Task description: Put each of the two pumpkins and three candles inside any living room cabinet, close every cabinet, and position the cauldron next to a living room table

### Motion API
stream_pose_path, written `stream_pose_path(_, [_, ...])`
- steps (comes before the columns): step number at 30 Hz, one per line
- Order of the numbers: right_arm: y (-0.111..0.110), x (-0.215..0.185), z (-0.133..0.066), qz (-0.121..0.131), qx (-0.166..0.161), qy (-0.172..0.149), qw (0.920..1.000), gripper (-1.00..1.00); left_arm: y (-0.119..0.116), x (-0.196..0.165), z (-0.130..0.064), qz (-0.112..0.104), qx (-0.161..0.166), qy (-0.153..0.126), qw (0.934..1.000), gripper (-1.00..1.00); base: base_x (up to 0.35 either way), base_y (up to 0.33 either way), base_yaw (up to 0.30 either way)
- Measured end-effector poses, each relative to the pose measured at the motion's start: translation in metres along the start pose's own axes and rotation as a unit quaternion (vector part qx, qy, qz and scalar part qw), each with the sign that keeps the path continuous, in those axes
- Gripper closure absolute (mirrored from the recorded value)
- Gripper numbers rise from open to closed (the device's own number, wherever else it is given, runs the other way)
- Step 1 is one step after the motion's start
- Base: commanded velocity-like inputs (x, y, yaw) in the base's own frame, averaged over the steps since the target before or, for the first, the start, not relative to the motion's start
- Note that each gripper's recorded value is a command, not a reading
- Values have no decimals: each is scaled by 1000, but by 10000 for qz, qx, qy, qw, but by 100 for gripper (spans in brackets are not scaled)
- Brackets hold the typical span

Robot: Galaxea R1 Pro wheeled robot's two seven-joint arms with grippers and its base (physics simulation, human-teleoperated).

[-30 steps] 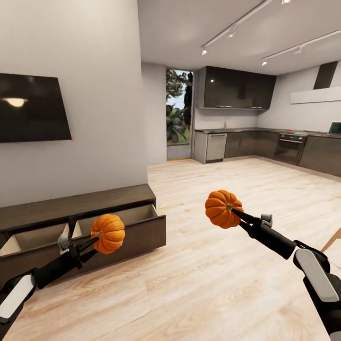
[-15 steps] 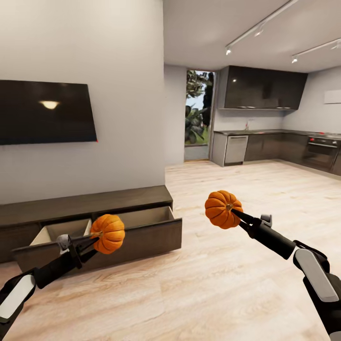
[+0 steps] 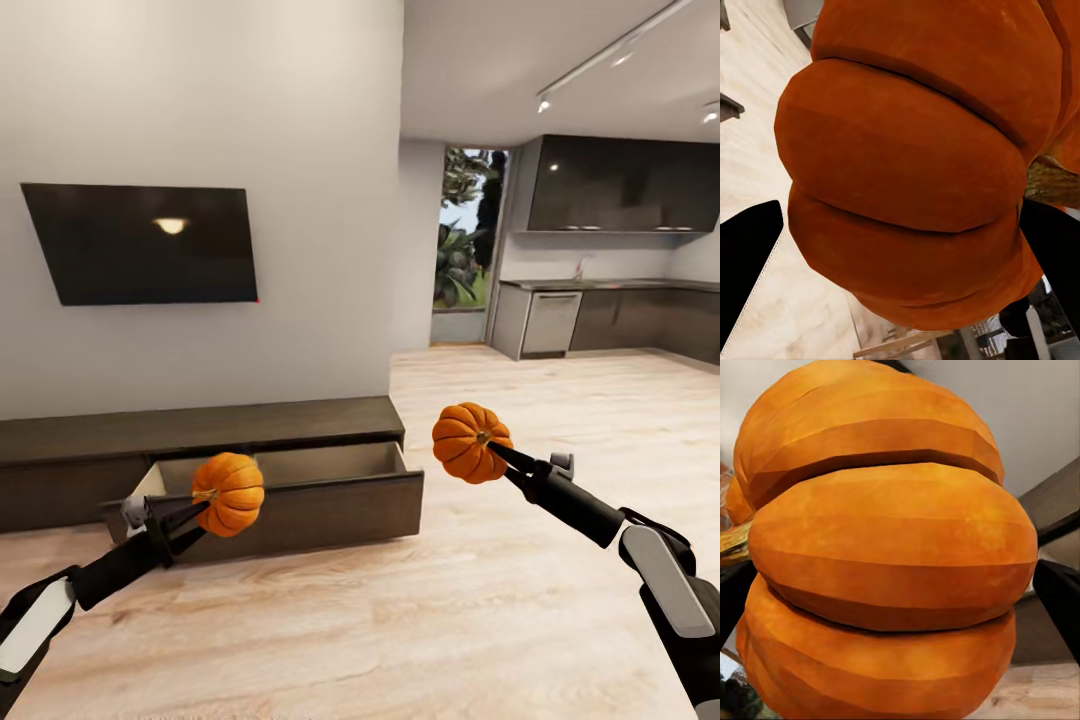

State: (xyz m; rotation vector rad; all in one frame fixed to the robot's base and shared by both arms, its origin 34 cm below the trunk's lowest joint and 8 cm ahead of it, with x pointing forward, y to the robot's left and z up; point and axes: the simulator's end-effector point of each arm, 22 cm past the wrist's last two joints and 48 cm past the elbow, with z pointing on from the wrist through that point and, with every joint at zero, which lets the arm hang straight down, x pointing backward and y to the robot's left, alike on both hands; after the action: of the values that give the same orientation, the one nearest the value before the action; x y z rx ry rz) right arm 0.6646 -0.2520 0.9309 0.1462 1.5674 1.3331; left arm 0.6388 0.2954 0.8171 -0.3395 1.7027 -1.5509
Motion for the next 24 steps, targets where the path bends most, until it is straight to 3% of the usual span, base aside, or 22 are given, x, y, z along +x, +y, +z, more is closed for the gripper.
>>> stream_pose_path(18, [26, -25, 8, 18, -31, -38, 10000, 100, -32, -14, 7, -33, 15, 21, 10000, 100, 0, 0, 32])
stream_pose_path(20, [29, -26, 9, 12, -20, -25, 10000, 100, -50, -14, 14, 99, 141, 110, 9998, 100, 0, 0, 0])
stream_pose_path(24, [31, -29, 11, -59, 55, 21, 10000, 100, -59, -15, 19, 224, 115, 174, 9995, 100, 0, 0, 0])
